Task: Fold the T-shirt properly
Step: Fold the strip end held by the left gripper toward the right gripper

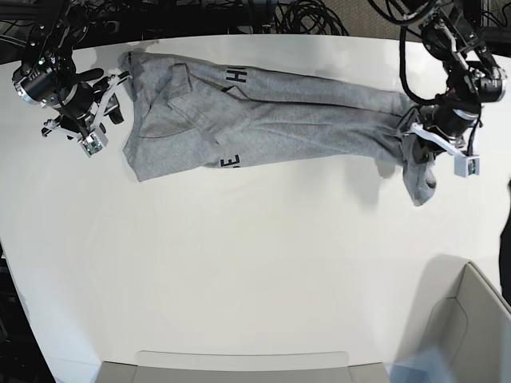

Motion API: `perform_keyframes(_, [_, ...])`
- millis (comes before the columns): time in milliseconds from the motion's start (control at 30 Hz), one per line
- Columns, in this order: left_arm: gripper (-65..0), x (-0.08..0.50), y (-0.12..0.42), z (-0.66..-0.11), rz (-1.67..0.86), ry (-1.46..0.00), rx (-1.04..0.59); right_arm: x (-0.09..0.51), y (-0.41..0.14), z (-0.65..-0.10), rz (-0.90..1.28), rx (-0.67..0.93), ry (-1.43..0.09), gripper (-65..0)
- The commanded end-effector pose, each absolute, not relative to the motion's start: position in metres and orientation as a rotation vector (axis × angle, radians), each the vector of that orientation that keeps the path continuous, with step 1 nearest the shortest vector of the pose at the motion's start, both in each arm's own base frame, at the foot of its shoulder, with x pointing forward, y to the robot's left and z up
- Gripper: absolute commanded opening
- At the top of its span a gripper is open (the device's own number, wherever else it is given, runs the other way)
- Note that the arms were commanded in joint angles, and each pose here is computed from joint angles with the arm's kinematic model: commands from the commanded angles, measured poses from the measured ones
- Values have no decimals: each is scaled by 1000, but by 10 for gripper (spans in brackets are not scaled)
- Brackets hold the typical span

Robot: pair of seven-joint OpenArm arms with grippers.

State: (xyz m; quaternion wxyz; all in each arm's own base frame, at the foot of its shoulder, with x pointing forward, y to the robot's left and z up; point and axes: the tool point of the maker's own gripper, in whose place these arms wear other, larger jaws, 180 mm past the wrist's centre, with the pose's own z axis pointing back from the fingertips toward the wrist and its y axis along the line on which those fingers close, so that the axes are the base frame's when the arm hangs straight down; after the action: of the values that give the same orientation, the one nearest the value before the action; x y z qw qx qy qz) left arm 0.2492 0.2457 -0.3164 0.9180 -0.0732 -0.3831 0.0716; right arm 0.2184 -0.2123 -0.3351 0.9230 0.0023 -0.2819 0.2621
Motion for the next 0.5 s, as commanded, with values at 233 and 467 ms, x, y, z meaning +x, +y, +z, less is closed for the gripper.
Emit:
perform_keyframes(233, [-650,254,140,-328,107,-771,-398,226,-214,-325,564,-13,-616,-422])
perform_keyframes(467, [-650,257,82,-332,155,-731,-514,223,-221,-325,574,-31,-599,-422])
